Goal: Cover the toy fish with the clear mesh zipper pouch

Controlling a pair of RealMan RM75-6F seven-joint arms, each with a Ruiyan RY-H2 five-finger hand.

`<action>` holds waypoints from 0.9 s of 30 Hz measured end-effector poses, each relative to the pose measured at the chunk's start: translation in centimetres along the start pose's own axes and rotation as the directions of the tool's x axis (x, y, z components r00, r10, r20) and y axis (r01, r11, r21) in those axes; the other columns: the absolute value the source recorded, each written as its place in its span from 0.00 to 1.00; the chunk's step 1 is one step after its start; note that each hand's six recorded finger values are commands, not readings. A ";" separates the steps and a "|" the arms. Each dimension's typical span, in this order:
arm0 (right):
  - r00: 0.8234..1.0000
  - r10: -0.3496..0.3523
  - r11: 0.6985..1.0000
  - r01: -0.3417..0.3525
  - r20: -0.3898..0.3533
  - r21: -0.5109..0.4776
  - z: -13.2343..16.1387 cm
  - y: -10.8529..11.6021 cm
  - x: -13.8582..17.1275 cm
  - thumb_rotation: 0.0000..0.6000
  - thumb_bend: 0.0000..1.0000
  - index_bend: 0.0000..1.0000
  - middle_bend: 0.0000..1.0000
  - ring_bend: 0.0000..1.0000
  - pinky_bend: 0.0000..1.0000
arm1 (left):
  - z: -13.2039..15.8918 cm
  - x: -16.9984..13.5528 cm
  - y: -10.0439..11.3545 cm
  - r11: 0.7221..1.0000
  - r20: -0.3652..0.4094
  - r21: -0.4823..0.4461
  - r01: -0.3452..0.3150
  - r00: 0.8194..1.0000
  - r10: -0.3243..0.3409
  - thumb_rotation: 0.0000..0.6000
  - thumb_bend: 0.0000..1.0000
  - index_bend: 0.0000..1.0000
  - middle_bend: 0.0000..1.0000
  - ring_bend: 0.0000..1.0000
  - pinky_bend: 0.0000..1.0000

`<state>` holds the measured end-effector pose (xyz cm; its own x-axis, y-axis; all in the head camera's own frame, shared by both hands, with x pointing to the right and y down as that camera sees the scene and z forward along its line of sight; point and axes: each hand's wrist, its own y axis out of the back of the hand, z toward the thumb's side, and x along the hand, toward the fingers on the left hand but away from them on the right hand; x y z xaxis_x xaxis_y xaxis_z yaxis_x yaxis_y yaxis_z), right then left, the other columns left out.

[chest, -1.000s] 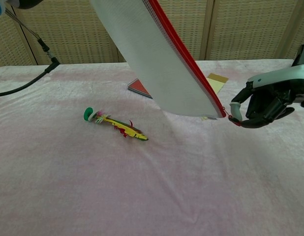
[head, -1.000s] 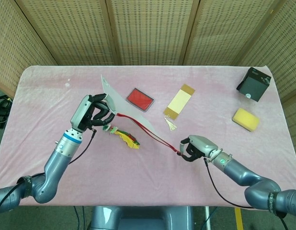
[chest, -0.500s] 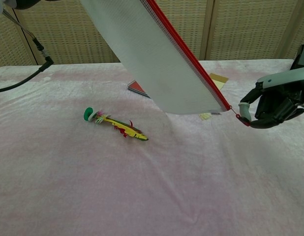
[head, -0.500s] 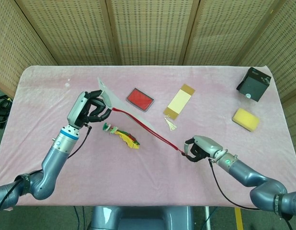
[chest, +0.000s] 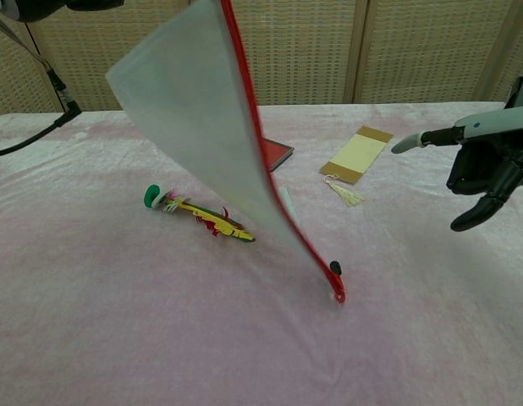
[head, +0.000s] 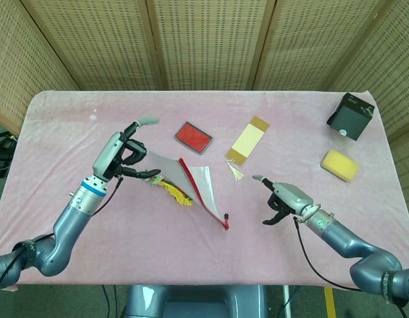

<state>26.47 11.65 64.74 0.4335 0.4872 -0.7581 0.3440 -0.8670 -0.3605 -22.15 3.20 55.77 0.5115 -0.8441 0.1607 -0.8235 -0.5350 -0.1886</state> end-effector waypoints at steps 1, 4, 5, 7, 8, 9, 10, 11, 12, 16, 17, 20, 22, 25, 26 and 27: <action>1.000 -0.007 1.000 0.007 -0.002 0.007 0.0 0.1 0.1 1.00 0.00 0.00 0.96 0.95 1.00 | 0.1 0.0 0.3 1.000 0.001 0.009 -0.003 1.000 0.003 1.00 0.00 0.00 0.98 0.85 0.96; 0.999 -0.039 0.999 0.040 -0.014 0.037 -0.2 0.7 0.4 1.00 0.00 0.00 0.94 0.94 1.00 | 0.4 -0.6 1.4 0.998 -0.001 0.054 -0.022 1.000 0.022 1.00 0.00 0.00 0.95 0.83 0.94; 0.998 -0.052 0.997 0.053 -0.020 0.051 -0.2 1.0 0.5 1.00 0.00 0.00 0.91 0.93 1.00 | 0.4 -0.8 1.8 0.997 -0.001 0.072 -0.030 1.000 0.030 1.00 0.00 0.00 0.91 0.80 0.92; 0.995 -0.088 0.992 0.091 -0.035 0.091 -0.3 1.6 0.9 1.00 0.00 0.01 0.83 0.85 0.99 | 0.5 -1.3 2.8 0.991 -0.001 0.120 -0.049 0.999 0.050 1.00 0.00 0.00 0.78 0.68 0.80; 0.993 -0.107 0.988 0.111 -0.044 0.110 -0.3 1.9 1.1 1.00 0.00 0.02 0.75 0.78 0.94 | 0.6 -1.5 3.2 0.988 -0.001 0.142 -0.059 0.998 0.060 1.00 0.00 0.00 0.64 0.56 0.67; 0.990 -0.128 0.982 0.133 -0.053 0.130 -0.4 2.2 1.3 1.00 0.00 0.02 0.68 0.71 0.90 | 0.6 -1.9 3.8 0.982 0.001 0.175 -0.074 0.997 0.075 1.00 0.00 0.00 0.53 0.46 0.57; 0.985 -0.158 0.974 0.166 -0.066 0.156 -0.4 2.7 1.7 1.00 0.00 0.03 0.56 0.60 0.78 | 0.6 -2.2 4.2 0.975 0.001 0.204 -0.085 0.996 0.086 1.00 0.00 0.00 0.35 0.30 0.41; 0.980 -0.183 0.965 0.194 -0.076 0.176 -0.5 3.0 2.0 1.00 0.00 0.03 0.43 0.46 0.64 | 0.5 -2.5 4.7 0.967 -0.001 0.236 -0.094 0.995 0.097 1.00 0.00 0.00 0.18 0.15 0.25; 0.971 -0.223 0.950 0.237 -0.090 0.205 -0.6 3.6 2.5 1.00 0.00 0.03 0.34 0.36 0.54 | 0.3 -3.1 5.4 0.951 -0.009 0.291 -0.106 0.994 0.113 1.00 0.00 0.00 0.08 0.07 0.14; 0.917 -0.375 0.867 0.400 -0.138 0.298 -1.3 5.5 5.1 1.00 0.00 0.02 0.03 0.02 0.16 | -0.2 -5.8 7.9 0.851 -0.042 0.508 -0.136 0.982 0.183 1.00 0.00 0.00 0.00 0.00 0.00; 0.900 -0.410 0.842 0.435 -0.145 0.319 -1.6 5.8 5.9 1.00 0.00 0.01 0.01 0.00 0.10 | -0.2 -6.6 8.4 0.818 -0.053 0.559 -0.137 0.978 0.200 1.00 0.00 0.00 0.00 0.00 0.00; 0.849 -0.507 0.760 0.521 -0.147 0.387 -3.0 6.2 8.6 1.00 0.00 0.00 0.00 0.00 0.01 | -0.4 -9.9 10.0 0.696 -0.098 0.708 -0.119 0.959 0.265 1.00 0.00 0.00 0.00 0.00 0.00; 0.832 -0.540 0.724 0.536 -0.126 0.435 -4.2 5.8 10.3 1.00 0.00 0.00 0.00 0.00 0.00 | -0.5 -12.8 10.9 0.624 -0.132 0.775 -0.100 0.940 0.316 1.00 0.00 0.00 0.00 0.00 0.00; 0.820 -0.564 0.692 0.536 -0.101 0.484 -5.3 5.0 12.0 1.00 0.00 0.00 0.00 0.00 0.00 | -1.3 -17.2 11.5 0.573 -0.198 0.818 -0.054 0.909 0.367 1.00 0.00 0.00 0.00 0.00 0.00; 0.811 -0.578 0.681 0.543 -0.095 0.491 -5.7 4.8 12.6 1.00 0.00 0.00 0.00 0.00 0.00 | -1.7 -18.6 11.5 0.572 -0.227 0.820 -0.032 0.898 0.376 1.00 0.00 0.00 0.00 0.00 0.00; 0.806 -0.585 0.676 0.548 -0.093 0.493 -5.8 4.6 13.0 1.00 0.00 0.00 0.00 0.00 0.00 | -2.2 -20.4 11.5 0.572 -0.262 0.820 -0.007 0.884 0.387 1.00 0.00 0.00 0.00 0.00 0.00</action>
<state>38.51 14.59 56.43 0.2255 0.9095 -0.3491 0.0590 -0.3705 -0.9270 -42.56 14.35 52.47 0.0697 -0.9438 0.3232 -0.2740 -0.3296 -0.9035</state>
